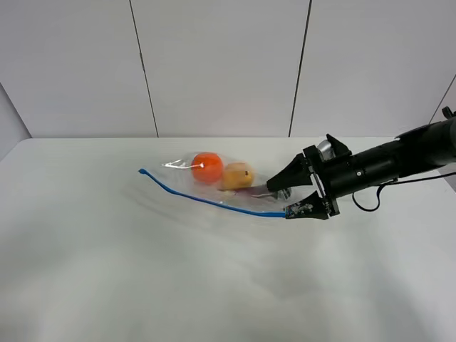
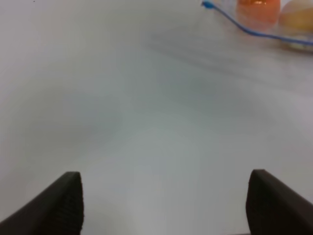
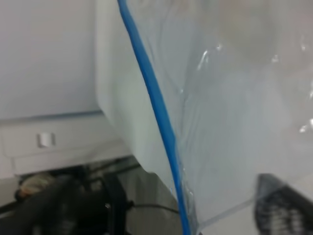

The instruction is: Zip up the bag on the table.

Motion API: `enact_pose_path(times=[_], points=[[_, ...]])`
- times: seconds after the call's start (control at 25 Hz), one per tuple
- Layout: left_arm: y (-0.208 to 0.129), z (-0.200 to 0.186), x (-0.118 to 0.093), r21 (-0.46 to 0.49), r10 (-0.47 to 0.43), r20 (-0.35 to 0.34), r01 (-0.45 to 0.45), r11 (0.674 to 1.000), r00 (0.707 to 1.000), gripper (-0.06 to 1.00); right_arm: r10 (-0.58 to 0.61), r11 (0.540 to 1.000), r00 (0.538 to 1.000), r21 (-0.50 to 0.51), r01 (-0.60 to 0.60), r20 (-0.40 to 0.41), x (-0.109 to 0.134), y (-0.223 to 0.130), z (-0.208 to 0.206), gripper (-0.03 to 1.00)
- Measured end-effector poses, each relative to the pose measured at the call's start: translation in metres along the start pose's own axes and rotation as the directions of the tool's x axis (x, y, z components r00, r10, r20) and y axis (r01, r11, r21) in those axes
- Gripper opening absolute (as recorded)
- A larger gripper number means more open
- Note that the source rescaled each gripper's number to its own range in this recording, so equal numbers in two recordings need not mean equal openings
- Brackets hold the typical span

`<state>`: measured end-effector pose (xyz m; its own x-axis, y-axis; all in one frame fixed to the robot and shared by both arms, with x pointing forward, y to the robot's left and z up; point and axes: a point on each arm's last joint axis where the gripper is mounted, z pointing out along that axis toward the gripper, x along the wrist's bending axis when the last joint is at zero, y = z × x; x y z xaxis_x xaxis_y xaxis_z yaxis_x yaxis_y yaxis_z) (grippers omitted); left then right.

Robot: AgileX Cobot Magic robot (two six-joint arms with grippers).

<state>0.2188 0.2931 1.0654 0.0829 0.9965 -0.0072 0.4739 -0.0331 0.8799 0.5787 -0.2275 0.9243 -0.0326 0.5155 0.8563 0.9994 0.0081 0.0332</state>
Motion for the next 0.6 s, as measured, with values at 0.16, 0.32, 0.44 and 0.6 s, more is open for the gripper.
enact_pose_path(times=[0.16,0.32,0.44,0.6], points=[[0.000,0.000,0.000,0.000,0.000,0.000,0.000,1.000,1.000,0.90,-0.039,0.996,0.966,0.084,0.018,0.254,0.004,0.019,-0.020,1.00],[0.000,0.000,0.000,0.000,0.000,0.000,0.000,1.000,1.000,0.90,-0.108,0.993,0.844,0.104,0.062,0.525,0.011,0.043,-0.051,1.00],[0.000,0.000,0.000,0.000,0.000,0.000,0.000,1.000,1.000,0.90,-0.133,0.991,0.736,0.087,0.101,0.664,0.020,0.058,-0.073,1.00],[0.000,0.000,0.000,0.000,-0.001,0.000,0.001,1.000,1.000,0.90,-0.163,0.986,0.603,0.103,0.133,0.781,0.026,0.067,-0.094,1.00]])
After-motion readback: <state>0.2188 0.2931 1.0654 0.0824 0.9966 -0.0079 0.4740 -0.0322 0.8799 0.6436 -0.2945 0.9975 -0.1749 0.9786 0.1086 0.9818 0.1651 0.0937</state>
